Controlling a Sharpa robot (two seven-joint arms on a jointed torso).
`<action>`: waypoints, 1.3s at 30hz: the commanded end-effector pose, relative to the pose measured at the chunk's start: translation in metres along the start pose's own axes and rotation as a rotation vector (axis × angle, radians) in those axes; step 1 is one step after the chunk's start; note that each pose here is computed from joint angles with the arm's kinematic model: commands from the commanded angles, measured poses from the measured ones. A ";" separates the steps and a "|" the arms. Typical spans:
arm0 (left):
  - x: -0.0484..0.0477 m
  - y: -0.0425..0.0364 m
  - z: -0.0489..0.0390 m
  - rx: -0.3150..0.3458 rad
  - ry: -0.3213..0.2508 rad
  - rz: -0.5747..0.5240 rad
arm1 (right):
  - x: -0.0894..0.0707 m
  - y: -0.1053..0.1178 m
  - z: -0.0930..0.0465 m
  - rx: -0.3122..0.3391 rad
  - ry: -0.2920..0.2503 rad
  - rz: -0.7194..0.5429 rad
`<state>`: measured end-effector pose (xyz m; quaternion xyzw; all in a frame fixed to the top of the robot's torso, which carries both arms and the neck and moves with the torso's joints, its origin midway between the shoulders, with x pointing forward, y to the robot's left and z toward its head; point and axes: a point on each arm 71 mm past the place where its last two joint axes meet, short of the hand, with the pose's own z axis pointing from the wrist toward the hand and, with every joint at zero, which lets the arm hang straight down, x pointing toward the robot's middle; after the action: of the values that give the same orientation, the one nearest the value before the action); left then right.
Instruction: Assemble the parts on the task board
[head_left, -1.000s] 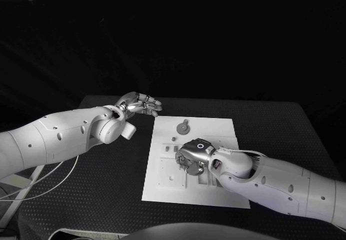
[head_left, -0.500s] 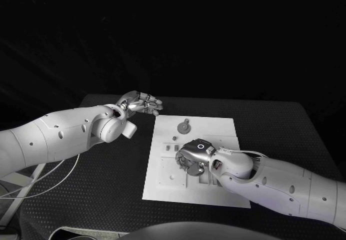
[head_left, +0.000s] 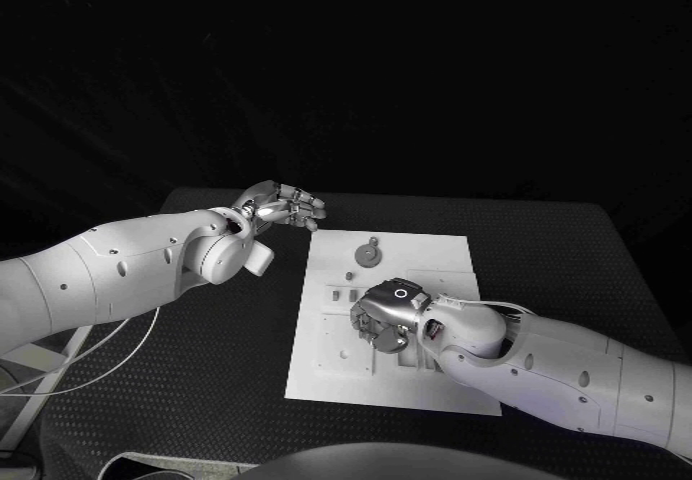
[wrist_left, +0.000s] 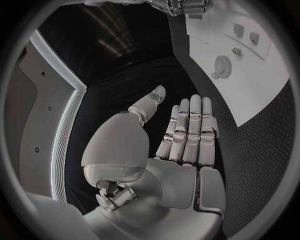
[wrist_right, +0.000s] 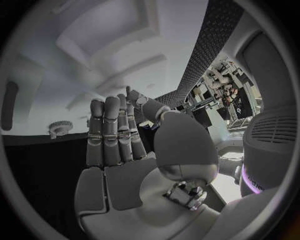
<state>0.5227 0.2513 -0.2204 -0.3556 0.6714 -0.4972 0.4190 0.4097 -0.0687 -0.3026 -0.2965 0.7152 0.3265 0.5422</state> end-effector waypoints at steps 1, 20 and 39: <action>0.0018 -0.0026 0.0007 0.012 0.015 -0.008 | 0.003 -0.001 0.001 0.003 0.028 -0.010; 0.0015 -0.0026 0.0006 0.012 0.015 -0.008 | 0.005 -0.002 0.002 0.012 0.015 -0.027; 0.0008 -0.0035 0.0004 0.013 0.013 -0.007 | 0.013 -0.006 0.001 0.027 0.067 -0.005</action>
<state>0.5229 0.2516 -0.2192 -0.3551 0.6712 -0.4977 0.4191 0.4123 -0.0687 -0.3108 -0.3014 0.7249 0.3154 0.5332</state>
